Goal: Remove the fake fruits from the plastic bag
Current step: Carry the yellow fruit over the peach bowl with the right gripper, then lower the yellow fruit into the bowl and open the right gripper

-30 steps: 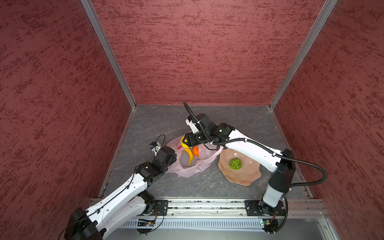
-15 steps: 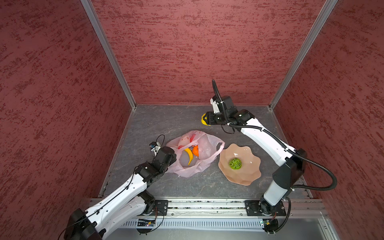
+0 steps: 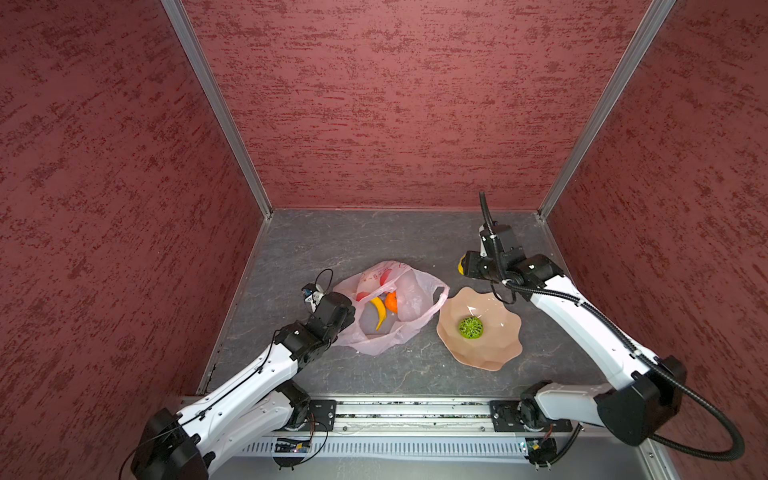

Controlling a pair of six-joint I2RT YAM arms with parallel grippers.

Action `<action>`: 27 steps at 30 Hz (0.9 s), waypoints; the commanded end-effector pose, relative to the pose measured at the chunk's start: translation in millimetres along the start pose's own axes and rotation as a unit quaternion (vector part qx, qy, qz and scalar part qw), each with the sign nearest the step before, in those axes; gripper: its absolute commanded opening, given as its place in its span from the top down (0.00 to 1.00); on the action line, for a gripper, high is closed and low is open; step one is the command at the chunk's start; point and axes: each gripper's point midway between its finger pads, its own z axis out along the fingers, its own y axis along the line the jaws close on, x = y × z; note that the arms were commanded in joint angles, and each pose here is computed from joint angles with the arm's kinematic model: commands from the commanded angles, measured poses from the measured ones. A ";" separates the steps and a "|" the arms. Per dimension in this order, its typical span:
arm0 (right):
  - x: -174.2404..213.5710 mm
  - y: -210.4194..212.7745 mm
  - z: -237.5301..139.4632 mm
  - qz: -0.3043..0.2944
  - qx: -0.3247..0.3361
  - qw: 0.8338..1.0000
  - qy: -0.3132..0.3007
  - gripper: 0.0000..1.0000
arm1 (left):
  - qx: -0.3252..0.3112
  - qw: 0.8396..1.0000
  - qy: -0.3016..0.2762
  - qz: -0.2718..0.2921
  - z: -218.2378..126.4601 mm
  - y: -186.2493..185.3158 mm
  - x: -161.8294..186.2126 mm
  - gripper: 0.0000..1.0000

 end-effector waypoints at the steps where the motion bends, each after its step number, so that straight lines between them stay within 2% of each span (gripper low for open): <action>1: 21.2 -27.2 -1.9 0.025 0.046 0.999 0.008 0.82 | 0.022 1.000 -0.003 0.006 -2.4 -17.6 -5.6 1.00; 15: 92.2 -86.7 22.8 0.092 0.121 0.986 0.064 0.81 | 0.022 1.000 0.003 0.010 -0.3 -20.0 -3.8 1.00; 27: 121.9 -96.7 41.2 0.109 0.123 0.982 0.092 0.78 | 0.022 1.000 0.009 0.014 2.7 -23.3 -2.2 1.00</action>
